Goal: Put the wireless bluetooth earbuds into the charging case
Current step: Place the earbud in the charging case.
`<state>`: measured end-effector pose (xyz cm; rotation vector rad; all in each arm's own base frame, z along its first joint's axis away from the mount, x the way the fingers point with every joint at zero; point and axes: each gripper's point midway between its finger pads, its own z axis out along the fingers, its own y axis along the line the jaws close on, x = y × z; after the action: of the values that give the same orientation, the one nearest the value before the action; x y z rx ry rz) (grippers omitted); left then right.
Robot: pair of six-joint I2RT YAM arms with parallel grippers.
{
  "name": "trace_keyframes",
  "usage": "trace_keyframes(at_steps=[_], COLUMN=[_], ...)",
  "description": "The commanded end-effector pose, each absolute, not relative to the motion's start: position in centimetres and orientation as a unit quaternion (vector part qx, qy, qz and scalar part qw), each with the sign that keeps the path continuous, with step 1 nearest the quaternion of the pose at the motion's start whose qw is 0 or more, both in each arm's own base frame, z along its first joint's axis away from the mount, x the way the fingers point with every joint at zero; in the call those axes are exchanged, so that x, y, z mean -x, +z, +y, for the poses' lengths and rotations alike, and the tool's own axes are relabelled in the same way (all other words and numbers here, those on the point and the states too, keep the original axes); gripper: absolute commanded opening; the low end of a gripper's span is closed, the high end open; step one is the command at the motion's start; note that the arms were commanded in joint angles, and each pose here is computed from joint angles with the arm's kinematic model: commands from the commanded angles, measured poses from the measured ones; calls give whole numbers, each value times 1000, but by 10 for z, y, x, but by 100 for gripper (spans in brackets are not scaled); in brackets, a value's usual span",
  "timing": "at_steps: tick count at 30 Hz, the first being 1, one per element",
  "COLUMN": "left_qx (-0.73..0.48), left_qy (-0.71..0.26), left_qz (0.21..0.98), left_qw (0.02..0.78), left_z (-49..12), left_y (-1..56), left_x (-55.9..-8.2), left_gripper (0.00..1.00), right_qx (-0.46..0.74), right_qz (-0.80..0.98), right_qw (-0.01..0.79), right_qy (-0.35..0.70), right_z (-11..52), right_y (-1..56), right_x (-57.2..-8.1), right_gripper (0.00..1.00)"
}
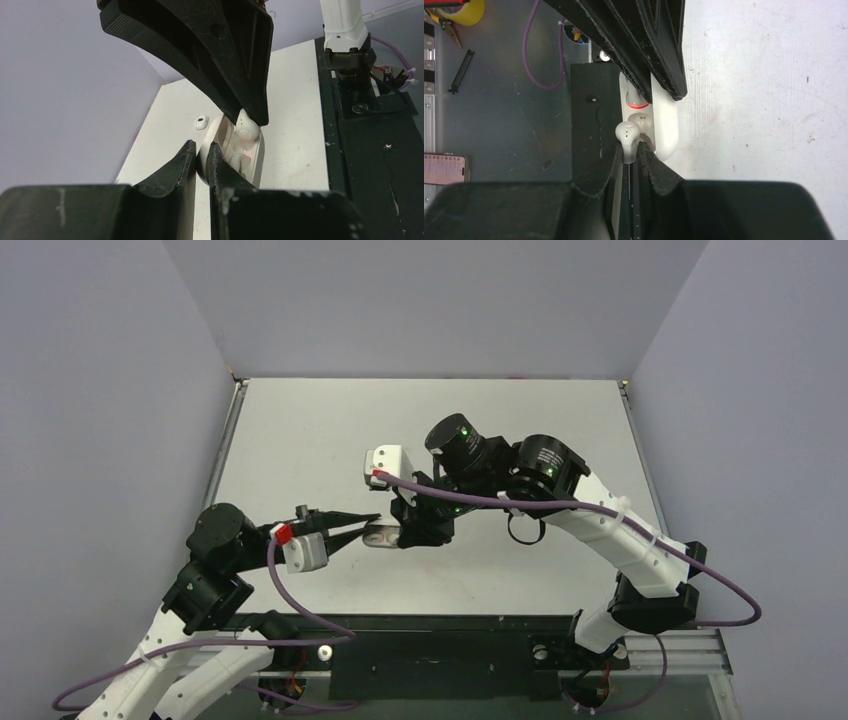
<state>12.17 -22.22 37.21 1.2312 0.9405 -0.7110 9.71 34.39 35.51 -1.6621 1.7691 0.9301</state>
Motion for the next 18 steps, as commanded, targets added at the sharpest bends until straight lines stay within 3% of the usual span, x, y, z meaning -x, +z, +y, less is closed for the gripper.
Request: trace_keyframes(at_steps=[1, 18], left_qx=[-533, -503], left_qy=[-330, -362], left_qz=[380, 404], left_qw=[680, 673], left_z=[-220, -219], left_y=[405, 413], left_x=[-108, -106], left_gripper=[0, 0], right_qx=[618, 622], right_qz=[655, 670], right_qw=[283, 301], right_qy=[330, 271], right_z=[345, 340], right_y=[361, 352], right_x=[-103, -119], right_gripper=[0, 11])
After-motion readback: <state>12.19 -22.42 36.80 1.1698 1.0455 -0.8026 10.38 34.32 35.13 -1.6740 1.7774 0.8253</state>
